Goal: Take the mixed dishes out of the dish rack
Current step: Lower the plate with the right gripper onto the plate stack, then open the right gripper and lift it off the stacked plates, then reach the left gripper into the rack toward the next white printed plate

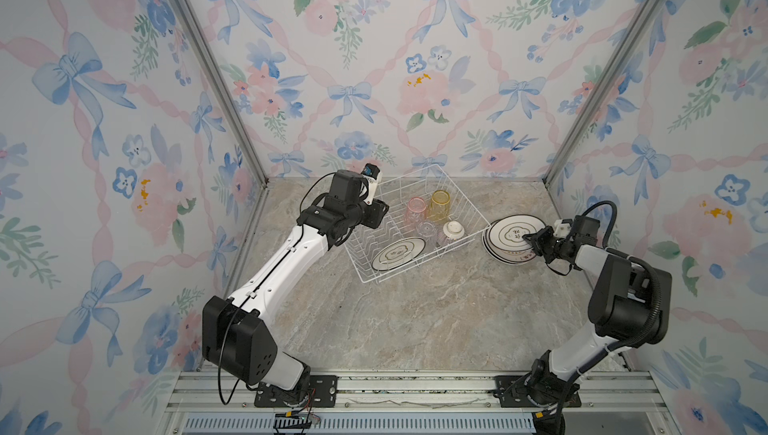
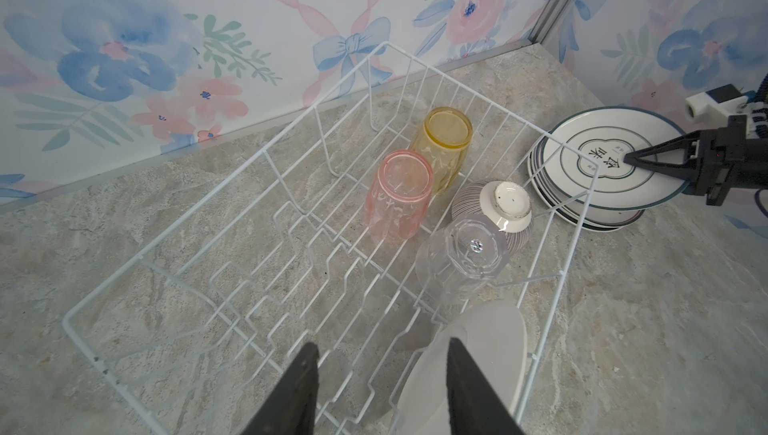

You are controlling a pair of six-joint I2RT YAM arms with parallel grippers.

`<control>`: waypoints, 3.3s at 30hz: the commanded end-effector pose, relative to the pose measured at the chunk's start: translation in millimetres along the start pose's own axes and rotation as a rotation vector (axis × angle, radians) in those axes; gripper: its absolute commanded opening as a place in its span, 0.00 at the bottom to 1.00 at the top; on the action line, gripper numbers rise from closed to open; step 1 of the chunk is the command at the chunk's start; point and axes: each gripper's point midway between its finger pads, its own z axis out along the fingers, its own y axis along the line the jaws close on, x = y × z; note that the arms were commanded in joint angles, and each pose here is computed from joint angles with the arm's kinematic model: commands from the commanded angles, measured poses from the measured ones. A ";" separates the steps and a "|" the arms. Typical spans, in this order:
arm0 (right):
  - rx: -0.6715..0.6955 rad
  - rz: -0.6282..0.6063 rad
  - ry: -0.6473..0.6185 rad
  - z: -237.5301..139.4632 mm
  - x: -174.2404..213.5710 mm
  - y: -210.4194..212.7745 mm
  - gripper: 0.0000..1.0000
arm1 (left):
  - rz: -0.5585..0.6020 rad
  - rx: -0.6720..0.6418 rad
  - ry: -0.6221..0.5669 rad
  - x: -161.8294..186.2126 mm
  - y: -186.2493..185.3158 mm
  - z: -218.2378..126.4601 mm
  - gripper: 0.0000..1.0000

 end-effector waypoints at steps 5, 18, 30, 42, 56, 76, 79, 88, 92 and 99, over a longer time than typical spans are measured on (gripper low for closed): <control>0.018 -0.014 0.041 5.6 7.0 -3.3 0.21 | 0.024 -0.007 -0.003 2.8 0.3 -11.6 0.46; 0.247 -0.216 0.115 -29.1 19.2 -8.8 0.62 | 0.034 -0.007 0.012 10.7 0.8 -11.1 0.46; 0.543 -0.405 0.223 -32.4 27.2 -34.7 0.74 | 0.041 -0.011 0.033 18.5 2.9 -6.2 0.46; 0.589 -0.419 0.261 -18.4 29.2 -45.6 0.82 | 0.044 -0.004 0.039 22.0 3.8 -7.6 0.46; 0.448 -0.448 0.062 -74.3 12.0 14.7 0.85 | 0.302 0.089 0.241 75.3 -53.0 -1.9 0.49; 0.340 -0.502 -0.032 -108.4 22.1 54.6 0.93 | 0.385 0.033 0.423 110.5 -51.8 39.6 0.47; 0.339 -0.503 -0.029 -107.7 23.3 53.8 0.93 | 0.387 0.029 0.428 110.6 -51.2 43.7 0.40; 0.330 -0.499 -0.027 -107.0 24.5 51.0 0.93 | 0.401 -0.012 0.462 118.6 -43.1 53.3 0.20; 0.325 -0.499 -0.028 -107.2 25.0 51.1 0.93 | 0.411 -0.057 0.462 116.8 -35.6 53.8 0.10; 0.315 -0.498 -0.025 -106.0 26.4 51.8 0.93 | 0.434 -0.126 0.453 112.1 -28.0 50.4 0.00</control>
